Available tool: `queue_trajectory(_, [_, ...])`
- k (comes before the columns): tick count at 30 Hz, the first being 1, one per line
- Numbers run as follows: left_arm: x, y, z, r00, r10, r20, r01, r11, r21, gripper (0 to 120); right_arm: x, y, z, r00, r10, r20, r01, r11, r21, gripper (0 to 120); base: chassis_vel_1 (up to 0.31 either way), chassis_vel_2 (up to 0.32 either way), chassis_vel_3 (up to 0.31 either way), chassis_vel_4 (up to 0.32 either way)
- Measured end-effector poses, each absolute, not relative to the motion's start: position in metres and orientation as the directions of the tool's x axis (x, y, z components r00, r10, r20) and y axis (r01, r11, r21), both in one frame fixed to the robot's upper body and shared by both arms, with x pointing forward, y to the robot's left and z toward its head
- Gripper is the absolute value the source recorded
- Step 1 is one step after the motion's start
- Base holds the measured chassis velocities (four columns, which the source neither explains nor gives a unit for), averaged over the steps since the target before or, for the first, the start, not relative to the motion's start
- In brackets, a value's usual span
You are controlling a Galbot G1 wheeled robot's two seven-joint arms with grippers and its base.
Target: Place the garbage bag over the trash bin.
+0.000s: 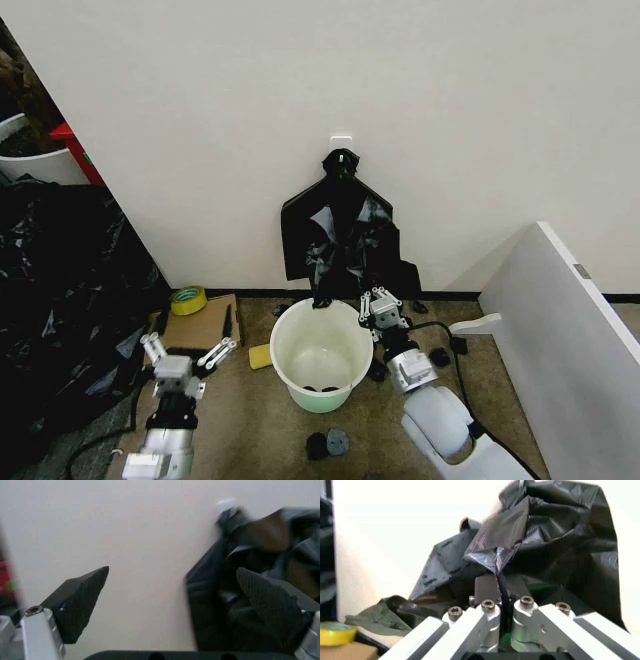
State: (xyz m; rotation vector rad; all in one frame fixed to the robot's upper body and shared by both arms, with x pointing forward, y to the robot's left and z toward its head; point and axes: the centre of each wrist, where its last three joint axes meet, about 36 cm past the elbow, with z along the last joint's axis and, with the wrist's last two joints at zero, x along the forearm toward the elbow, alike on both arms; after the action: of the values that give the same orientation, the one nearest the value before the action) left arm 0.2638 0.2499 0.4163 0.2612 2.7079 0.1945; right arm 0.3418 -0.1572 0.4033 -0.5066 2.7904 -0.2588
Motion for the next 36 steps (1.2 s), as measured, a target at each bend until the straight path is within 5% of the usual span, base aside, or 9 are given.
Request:
queue_trajectory(19, [0.405,0.257,0.429,-0.793,0.524,-0.31,0.403,0.833,0.378,100,0.344,-0.147,0.404,-0.858,-0.437,-0.269,-0.368,0.89,-0.271,0,0.0,0.0,0.0,0.0])
queue_trajectory(36, [0.455,0.246,0.43,-0.685,0.696,-0.217,0.536,0.683,0.496,97,0.349,-0.151,0.406,-0.867,-0.413,-0.278,-0.34,0.899,-0.275,0,0.0,0.0,0.0,0.0])
